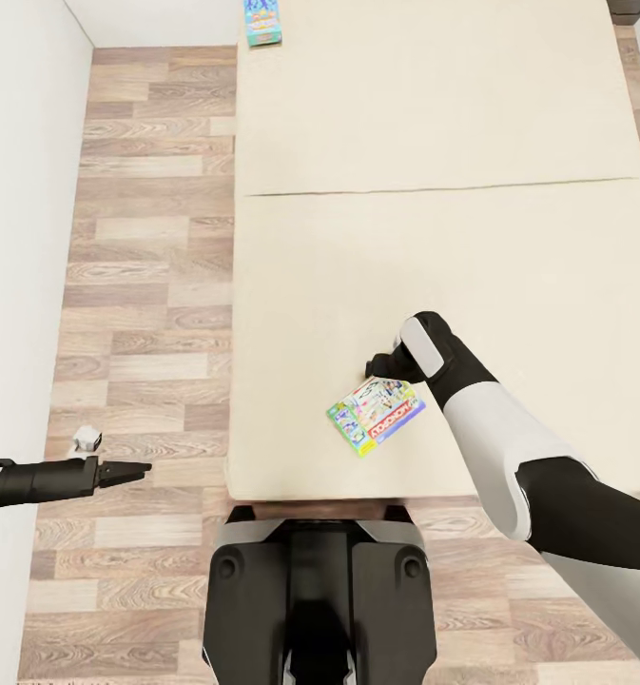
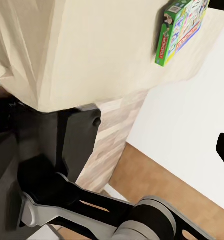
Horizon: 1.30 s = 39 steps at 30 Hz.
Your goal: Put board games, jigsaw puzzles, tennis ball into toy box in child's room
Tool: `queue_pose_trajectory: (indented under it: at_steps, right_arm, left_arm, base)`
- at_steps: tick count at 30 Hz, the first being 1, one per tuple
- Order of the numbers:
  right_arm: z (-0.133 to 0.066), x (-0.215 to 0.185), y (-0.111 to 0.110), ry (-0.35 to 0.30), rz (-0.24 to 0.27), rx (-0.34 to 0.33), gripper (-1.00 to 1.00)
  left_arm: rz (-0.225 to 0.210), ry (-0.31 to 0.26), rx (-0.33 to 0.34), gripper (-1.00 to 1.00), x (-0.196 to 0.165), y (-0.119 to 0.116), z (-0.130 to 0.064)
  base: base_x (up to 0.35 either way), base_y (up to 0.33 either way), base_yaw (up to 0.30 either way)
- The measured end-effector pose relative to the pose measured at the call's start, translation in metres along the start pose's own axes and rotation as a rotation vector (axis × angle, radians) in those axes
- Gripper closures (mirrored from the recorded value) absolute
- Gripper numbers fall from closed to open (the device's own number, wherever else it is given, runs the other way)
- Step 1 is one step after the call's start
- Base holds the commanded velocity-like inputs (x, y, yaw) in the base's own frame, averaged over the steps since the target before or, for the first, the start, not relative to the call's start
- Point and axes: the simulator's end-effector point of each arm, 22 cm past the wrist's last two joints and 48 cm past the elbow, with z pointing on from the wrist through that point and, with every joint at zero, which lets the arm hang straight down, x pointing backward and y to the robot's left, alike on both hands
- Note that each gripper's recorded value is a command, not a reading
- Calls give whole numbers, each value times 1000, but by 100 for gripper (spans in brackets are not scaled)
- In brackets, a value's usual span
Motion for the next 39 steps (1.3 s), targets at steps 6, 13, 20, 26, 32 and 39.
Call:
queue_pose_trajectory:
  at_steps: [6,13,20,26,32,39]
  right_arm:
    - [-3,-1,0,-4,-1,0,-100]
    - [-4,-1,0,-6,-1,-1,-100]
    - [-4,-2,0,-6,-1,0,-100]
    - [-4,-2,0,-6,-1,0,-100]
    - [-4,-2,0,-6,-1,0,-100]
    - [-4,-2,0,-6,-2,0,-100]
  left_arm:
    - [3,-3,1,-100,-1,-2,-1]
    - [5,-3,1,-100,-1,-2,-1]
    - [4,-3,1,-100,-1,-2,-1]
    - [4,-4,2,-100,-1,-3,-1]
    - [4,-4,2,-100,-1,-3,-1]
    - [4,-3,3,-100,-1,-3,-1]
  base:
    - [-41,0,0]
    - [-5,0,0]
    - [-144,0,0]
    - [-120,0,0]
    - [-151,31,0]
    - [-131,42,0]
